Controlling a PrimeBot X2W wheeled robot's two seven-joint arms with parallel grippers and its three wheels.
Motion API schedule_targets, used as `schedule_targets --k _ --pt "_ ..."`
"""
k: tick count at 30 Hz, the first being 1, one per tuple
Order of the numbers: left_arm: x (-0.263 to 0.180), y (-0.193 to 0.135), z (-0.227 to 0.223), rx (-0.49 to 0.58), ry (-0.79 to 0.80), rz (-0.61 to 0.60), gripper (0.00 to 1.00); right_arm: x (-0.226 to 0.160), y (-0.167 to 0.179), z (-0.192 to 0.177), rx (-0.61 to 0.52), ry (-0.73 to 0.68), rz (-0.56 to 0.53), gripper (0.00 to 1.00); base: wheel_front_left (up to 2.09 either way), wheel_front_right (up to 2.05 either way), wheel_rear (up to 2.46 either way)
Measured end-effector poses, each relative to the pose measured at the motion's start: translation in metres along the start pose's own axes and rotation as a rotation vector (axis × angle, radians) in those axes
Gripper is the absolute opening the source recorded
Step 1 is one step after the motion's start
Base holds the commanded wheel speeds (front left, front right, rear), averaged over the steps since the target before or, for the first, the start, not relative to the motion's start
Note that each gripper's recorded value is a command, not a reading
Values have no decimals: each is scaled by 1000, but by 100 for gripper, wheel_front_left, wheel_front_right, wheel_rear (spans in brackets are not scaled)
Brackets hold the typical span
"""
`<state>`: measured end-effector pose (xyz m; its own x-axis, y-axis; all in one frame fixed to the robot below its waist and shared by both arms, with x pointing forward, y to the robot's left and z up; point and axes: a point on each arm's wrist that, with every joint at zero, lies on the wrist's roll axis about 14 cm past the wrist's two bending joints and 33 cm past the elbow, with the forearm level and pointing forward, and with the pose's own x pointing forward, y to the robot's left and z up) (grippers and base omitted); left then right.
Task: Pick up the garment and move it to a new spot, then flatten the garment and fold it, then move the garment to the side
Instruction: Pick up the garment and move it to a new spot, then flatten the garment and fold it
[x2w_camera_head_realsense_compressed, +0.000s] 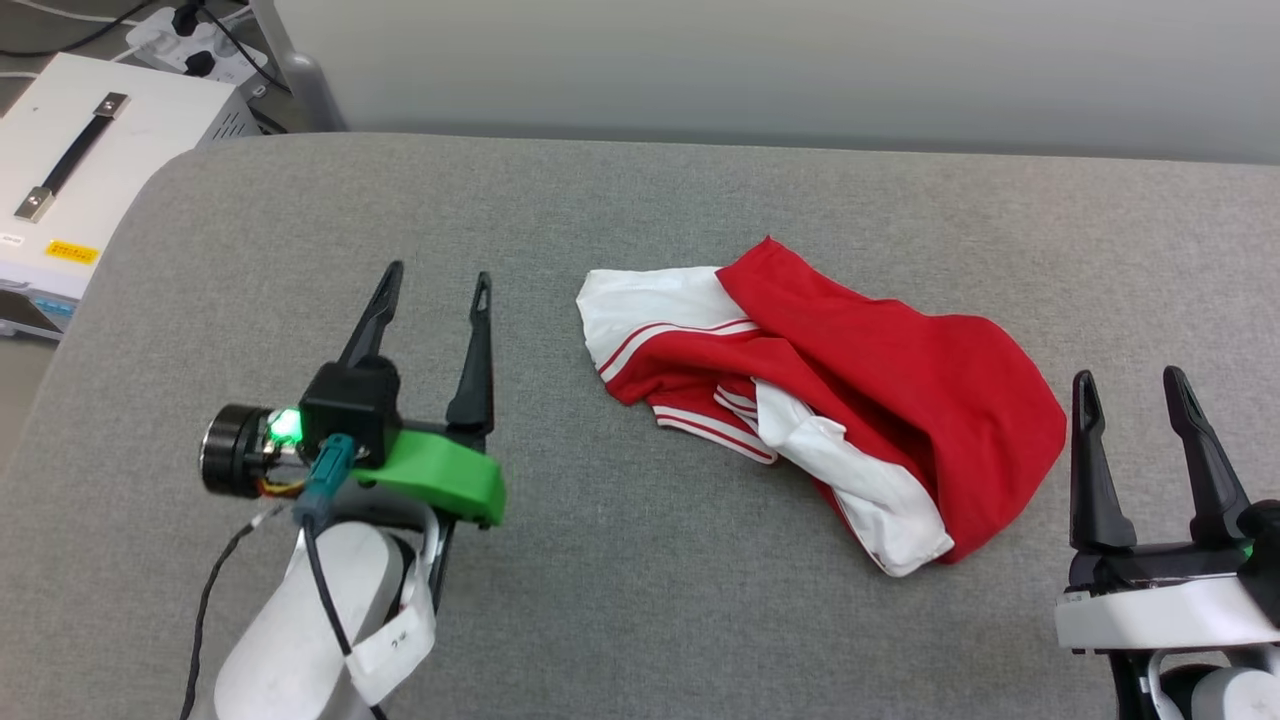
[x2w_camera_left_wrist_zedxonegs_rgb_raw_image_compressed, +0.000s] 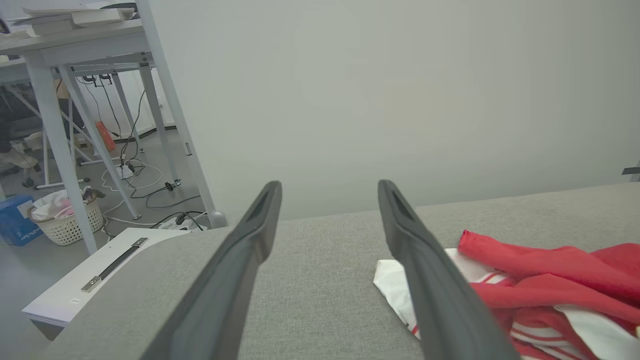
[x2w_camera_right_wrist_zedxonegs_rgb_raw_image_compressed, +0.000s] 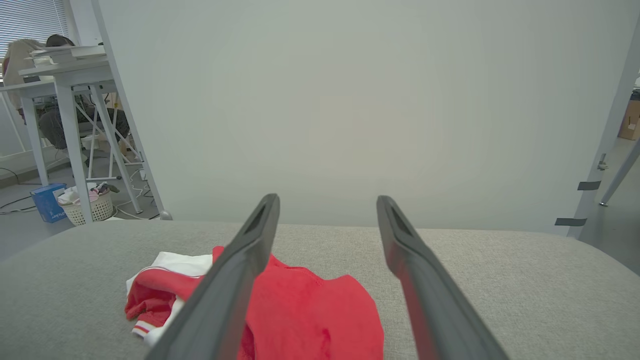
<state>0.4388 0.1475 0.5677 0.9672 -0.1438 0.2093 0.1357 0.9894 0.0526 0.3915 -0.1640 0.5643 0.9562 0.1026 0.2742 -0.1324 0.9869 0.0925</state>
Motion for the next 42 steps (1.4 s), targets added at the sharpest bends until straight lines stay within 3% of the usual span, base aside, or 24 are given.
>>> schedule_targets --k 7,18,42 --pt "-34 19 -17 -14 48 67 100 -7 0 2 -2 3 -2 100 0 0 0" --pt "-69 19 -30 -56 90 99 100 -20 1 -4 0 35 -2 100 0 0 0" --pt "-88 23 -39 -60 119 120 100 -29 11 -18 11 86 23 100 0 0 0"
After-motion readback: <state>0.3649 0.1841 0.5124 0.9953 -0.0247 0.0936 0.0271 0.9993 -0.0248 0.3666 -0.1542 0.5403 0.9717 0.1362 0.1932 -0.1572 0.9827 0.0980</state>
